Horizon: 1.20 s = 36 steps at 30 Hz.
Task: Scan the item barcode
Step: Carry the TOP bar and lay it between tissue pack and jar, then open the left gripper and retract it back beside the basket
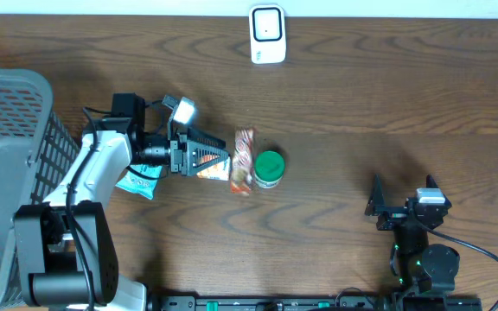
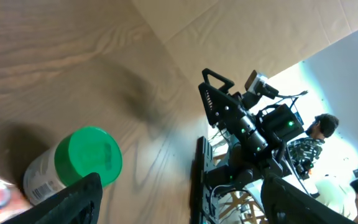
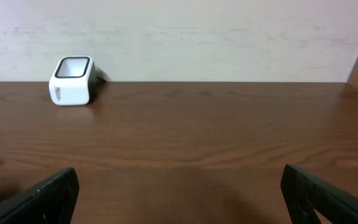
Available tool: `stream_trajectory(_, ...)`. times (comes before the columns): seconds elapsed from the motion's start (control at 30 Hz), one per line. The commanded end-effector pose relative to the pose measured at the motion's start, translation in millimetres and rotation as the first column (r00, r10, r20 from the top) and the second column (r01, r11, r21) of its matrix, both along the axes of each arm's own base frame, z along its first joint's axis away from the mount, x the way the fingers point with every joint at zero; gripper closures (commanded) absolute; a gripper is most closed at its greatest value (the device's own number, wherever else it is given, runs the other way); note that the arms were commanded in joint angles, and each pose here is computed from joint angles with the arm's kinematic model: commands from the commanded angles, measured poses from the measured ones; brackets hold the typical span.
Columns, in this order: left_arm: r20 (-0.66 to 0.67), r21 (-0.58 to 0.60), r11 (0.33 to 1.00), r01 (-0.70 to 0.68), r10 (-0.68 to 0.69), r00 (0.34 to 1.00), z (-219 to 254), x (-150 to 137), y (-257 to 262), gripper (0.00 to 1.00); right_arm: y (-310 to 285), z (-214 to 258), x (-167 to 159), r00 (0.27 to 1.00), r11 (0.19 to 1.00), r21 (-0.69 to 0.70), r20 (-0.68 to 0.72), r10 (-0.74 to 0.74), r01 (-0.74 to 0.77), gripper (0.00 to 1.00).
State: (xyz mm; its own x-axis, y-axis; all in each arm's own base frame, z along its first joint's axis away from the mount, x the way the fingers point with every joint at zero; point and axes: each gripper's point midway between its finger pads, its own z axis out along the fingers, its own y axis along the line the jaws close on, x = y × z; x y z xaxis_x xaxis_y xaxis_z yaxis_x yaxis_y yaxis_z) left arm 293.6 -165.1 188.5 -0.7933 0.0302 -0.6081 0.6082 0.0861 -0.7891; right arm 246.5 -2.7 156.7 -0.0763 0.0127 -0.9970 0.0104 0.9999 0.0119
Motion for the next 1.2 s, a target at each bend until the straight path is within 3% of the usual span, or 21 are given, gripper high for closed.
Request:
stream_trajectory(0.0,0.053,-0.033,0.999,0.009,-0.007,0.999,9,-1,-1,0.18,-1,-2,0,1.0,1.0,0.01,-0.004,-0.006,0.006,0.01)
stream_trajectory(0.17,0.152,-0.001,1.0,0.005,-0.005,0.988,34,0,-1,0.18,-1,-2,0,1.0,1.0,0.01,-0.004,-0.006,0.006,0.01)
stream_trajectory(0.27,0.196,0.152,0.987,-0.059,0.029,0.98,49,5,3,0.18,-1,-2,0,1.0,1.0,0.01,-0.004,-0.006,0.006,0.01)
stream_trajectory(0.33,0.225,0.296,0.939,-0.173,0.107,0.968,58,18,12,0.18,-1,-2,0,1.0,1.0,0.01,-0.004,-0.006,0.006,0.01)
stream_trajectory(0.4,0.277,0.425,0.807,-0.409,0.314,0.908,80,45,34,0.18,-7,3,0,0.999,0.999,-0.036,0.015,-0.039,0.039,0.01)
stream_trajectory(0.47,0.372,0.438,0.61,-0.66,0.546,0.751,119,66,68,0.17,-25,22,-1,0.987,0.982,-0.127,0.088,-0.132,0.143,0.01)
stream_trajectory(0.53,0.518,0.327,0.423,-0.845,0.668,0.534,177,69,100,0.18,-35,30,-3,0.974,0.967,-0.148,0.12,-0.19,0.207,0.01)
stream_trajectory(0.67,0.672,0.0,0.157,-0.988,0.731,0.117,281,40,148,0.17,-37,14,-4,0.978,0.965,-0.162,0.058,-0.2,0.207,0.01)
stream_trajectory(0.7,0.674,-0.108,0.033,-0.994,0.737,-0.049,311,22,170,0.18,-41,24,-5,0.97,0.953,-0.192,0.094,-0.222,0.237,0.01)
stream_trajectory(0.77,0.652,-0.182,-0.118,-0.976,0.729,-0.21,331,1,196,0.18,-25,37,-2,0.98,0.977,-0.147,0.148,-0.134,0.156,0.01)
stream_trajectory(0.83,0.645,-0.204,-0.252,-0.946,0.692,-0.324,337,-16,219,0.17,15,55,-3,0.97,0.987,-0.146,0.221,0.1,-0.069,0.01)
stream_trajectory(0.87,0.675,-0.2,-0.366,-0.909,0.621,-0.398,338,-30,239,0.17,35,71,-8,0.937,0.977,0.003,0.286,0.203,-0.213,0.01)
stream_trajectory(0.93,0.699,-0.186,-0.452,-0.872,0.563,-0.441,336,-40,253,0.17,40,71,-7,0.939,0.939,0.206,0.269,0.215,-0.274,0.01)
stream_trajectory(1.0,0.701,-0.179,-0.501,-0.846,0.539,-0.467,335,-45,261,0.17,61,69,-9,0.914,0.896,0.222,0.232,0.334,-0.384,0.01)
stream_trajectory(1.07,0.701,-0.176,-0.515,-0.839,0.532,-0.474,334,-46,263,0.17,71,64,-6,0.906,0.871,0.251,0.153,0.395,-0.422,0.01)
stream_trajectory(1.17,0.723,-0.173,-0.514,-0.84,0.513,-0.463,334,-46,263,0.17,72,62,5,0.917,0.864,0.352,-0.039,0.396,-0.358,0.01)
